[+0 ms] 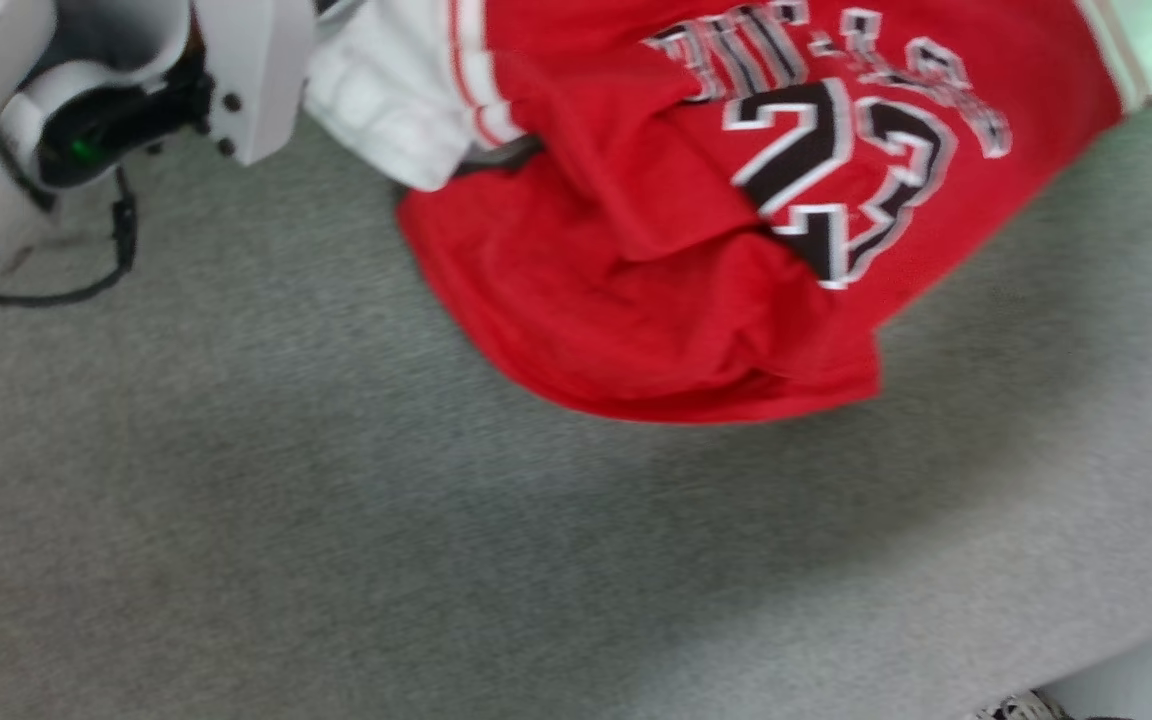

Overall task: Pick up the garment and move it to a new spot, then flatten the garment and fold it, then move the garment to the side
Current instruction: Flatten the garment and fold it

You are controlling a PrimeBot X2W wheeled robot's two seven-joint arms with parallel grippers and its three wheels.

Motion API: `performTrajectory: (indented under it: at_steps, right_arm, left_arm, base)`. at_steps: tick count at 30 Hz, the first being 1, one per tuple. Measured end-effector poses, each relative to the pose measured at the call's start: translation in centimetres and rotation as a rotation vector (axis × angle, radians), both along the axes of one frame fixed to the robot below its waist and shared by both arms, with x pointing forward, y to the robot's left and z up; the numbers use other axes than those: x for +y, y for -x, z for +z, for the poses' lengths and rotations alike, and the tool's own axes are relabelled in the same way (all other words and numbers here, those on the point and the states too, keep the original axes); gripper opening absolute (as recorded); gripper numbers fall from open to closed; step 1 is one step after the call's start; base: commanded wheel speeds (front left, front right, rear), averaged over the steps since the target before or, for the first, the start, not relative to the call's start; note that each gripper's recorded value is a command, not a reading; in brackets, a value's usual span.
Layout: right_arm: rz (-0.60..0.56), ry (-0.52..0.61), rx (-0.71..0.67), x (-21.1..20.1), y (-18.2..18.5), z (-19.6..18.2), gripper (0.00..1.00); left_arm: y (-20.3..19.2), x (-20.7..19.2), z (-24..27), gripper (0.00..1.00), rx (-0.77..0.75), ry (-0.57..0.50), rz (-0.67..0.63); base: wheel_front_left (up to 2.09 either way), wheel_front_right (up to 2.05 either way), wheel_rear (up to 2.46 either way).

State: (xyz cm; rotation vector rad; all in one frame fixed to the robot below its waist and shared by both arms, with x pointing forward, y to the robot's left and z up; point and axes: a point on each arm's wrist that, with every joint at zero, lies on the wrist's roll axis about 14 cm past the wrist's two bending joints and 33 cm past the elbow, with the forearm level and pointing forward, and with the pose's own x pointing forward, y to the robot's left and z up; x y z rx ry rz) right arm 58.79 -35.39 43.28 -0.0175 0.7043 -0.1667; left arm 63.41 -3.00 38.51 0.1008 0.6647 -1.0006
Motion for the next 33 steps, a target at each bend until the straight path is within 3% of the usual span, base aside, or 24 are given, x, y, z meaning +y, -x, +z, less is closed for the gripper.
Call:
performTrajectory:
  at_steps: [10, 11, 12, 13, 24, 28, 33]
  right_arm:
    - [-0.030, -0.057, 0.116, 0.9, -2.0, -5.6, 0.97]
    - [-0.027, -0.054, 0.119, 1.0, -2.1, -5.7, 0.47]
    - [-0.028, -0.055, 0.109, 1.0, -2.3, -5.7, 0.10]
    - [-0.032, -0.060, 0.106, 1.0, -2.4, -5.7, 0.00]
    - [0.046, -0.045, -0.047, 3.2, -4.1, -1.7, 0.00]
    - [0.082, -0.043, -0.197, 4.4, -5.9, 2.9, 0.00]
    - [0.112, 0.016, -0.453, 4.9, -8.6, 11.3, 0.00]
  left_arm:
    - [0.4, 1.1, -0.8, 0.00, 0.004, 0.029, 0.000]
    - [0.5, 1.2, -0.9, 0.00, 0.005, 0.030, 0.002]
    - [0.5, 1.3, -0.9, 0.00, 0.008, 0.034, 0.005]
    - [0.4, 1.3, -0.9, 0.00, 0.012, 0.043, 0.012]
    - [-0.5, 2.8, 1.2, 0.00, -0.011, 0.162, 0.171]
    - [-2.0, 4.8, 4.2, 0.00, -0.081, 0.217, 0.275]
    - [-5.3, 8.2, 10.6, 0.00, -0.247, 0.301, 0.434]
  base:
    - [0.00, 0.00, 0.00]
    - [0.00, 0.00, 0.00]
    - [0.00, 0.00, 0.00]
    - [0.00, 0.00, 0.00]
    - [0.00, 0.00, 0.00]
    - [0.00, 0.00, 0.00]
    - [0.00, 0.00, 0.00]
